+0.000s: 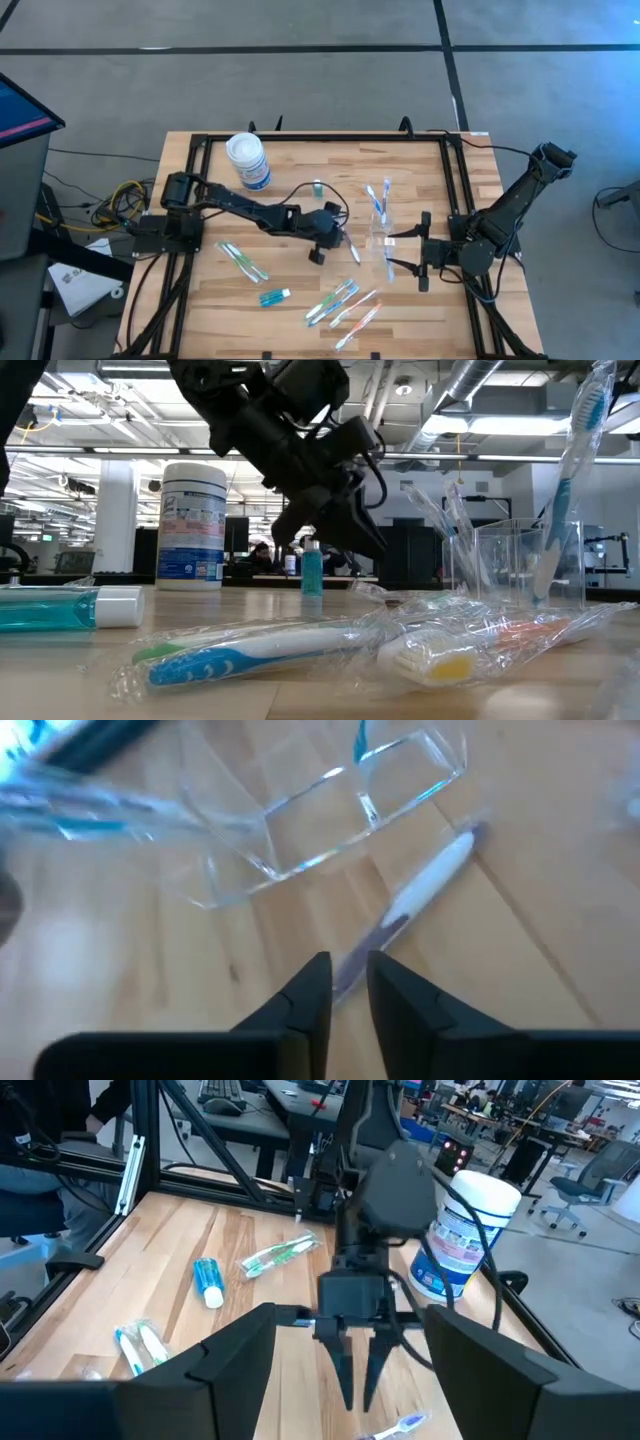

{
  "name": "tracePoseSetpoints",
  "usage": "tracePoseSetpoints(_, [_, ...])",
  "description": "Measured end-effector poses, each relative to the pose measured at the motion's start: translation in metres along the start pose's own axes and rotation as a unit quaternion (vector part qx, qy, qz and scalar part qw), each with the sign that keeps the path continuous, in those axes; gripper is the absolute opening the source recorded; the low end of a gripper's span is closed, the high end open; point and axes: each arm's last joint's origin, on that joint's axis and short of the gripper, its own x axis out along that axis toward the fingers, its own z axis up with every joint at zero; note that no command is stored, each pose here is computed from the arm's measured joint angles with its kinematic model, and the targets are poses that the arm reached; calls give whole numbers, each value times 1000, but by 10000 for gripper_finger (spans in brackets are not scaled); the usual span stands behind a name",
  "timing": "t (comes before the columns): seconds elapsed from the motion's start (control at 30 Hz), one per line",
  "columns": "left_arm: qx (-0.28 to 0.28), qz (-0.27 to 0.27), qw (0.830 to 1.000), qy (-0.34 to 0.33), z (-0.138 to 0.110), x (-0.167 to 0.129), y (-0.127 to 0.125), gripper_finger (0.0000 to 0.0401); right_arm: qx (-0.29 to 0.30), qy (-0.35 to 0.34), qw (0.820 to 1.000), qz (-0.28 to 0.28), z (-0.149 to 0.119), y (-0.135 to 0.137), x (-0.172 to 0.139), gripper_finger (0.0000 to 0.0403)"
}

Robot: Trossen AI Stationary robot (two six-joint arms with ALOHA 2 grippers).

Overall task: Pick & Place toothbrushing station
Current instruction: Put the purple toothbrush into the transparent organizer

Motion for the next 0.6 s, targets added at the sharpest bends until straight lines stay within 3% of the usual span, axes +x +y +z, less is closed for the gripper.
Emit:
tracePoseSetpoints(0.2, [-7, 13, 1000, 4, -12, 6, 20, 112, 1, -1, 1000, 0, 0, 0, 0, 248])
tracePoseSetpoints(0.6, [-37, -49, 997, -36, -27, 8, 44, 177, 5, 6, 1000, -11, 0, -6, 7, 248])
